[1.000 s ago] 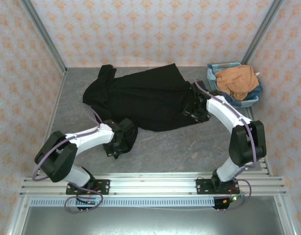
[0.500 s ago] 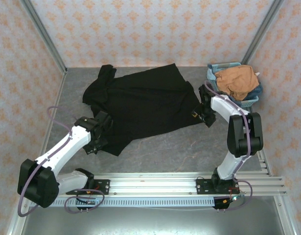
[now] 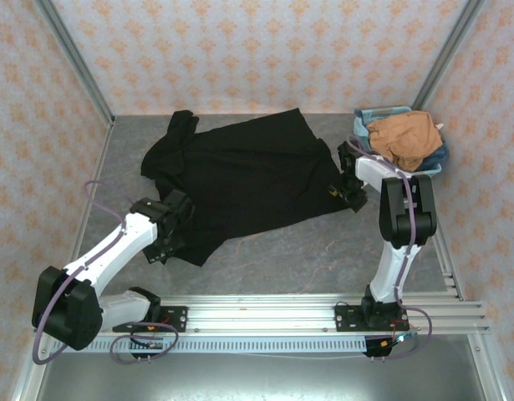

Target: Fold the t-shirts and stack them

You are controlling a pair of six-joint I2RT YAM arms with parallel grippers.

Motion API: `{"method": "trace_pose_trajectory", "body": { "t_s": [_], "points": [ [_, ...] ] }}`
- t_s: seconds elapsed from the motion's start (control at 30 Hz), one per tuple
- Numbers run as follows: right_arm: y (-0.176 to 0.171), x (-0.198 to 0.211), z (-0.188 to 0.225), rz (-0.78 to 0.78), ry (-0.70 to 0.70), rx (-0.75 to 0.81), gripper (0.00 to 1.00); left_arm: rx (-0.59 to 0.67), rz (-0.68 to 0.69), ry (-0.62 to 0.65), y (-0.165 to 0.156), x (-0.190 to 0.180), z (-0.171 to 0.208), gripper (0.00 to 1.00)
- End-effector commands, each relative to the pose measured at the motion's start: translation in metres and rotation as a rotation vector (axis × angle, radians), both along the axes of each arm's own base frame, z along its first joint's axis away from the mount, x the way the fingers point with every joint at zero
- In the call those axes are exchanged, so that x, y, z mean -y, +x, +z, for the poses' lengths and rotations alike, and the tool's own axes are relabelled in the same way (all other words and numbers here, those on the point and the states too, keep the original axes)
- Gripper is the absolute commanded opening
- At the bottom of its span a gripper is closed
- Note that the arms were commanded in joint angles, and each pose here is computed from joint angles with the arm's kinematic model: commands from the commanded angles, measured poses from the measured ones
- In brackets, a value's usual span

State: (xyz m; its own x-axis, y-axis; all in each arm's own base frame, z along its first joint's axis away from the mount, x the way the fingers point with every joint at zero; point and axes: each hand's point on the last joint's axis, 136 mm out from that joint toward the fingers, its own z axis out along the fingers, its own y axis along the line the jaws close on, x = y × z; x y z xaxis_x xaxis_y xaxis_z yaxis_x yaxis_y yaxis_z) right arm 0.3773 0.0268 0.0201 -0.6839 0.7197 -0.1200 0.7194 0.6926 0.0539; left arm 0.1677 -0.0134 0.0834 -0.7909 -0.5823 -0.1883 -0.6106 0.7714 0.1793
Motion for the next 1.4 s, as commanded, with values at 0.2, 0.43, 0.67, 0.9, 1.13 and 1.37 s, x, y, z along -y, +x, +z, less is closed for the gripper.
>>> {"method": "trace_pose_trajectory", "body": {
  "t_s": [0.2, 0.43, 0.67, 0.9, 1.13, 1.37],
  "points": [
    [0.010, 0.003, -0.015, 0.030, -0.010, -0.001, 0.21, 0.066, 0.017, 0.015, 0.020, -0.002, 0.017, 0.00],
    [0.017, -0.007, 0.053, 0.058, -0.020, 0.169, 0.00, 0.145, 0.026, -0.029, 0.035, 0.005, 0.031, 0.00],
    [0.027, -0.025, 0.150, 0.100, -0.005, 0.374, 0.00, 0.351, 0.015, -0.028, 0.067, 0.004, 0.096, 0.00],
    [0.006, -0.037, 0.262, 0.135, 0.012, 0.663, 0.00, 0.821, 0.106, 0.037, 0.070, -0.031, 0.229, 0.00],
    [-0.068, -0.064, 0.325, 0.256, 0.215, 0.914, 0.00, 1.238, 0.260, 0.062, 0.012, -0.077, 0.335, 0.00],
    [-0.097, -0.061, 0.359, 0.267, 0.261, 1.021, 0.00, 1.380, 0.266, 0.048, 0.015, -0.078, 0.391, 0.00]
  ]
}}
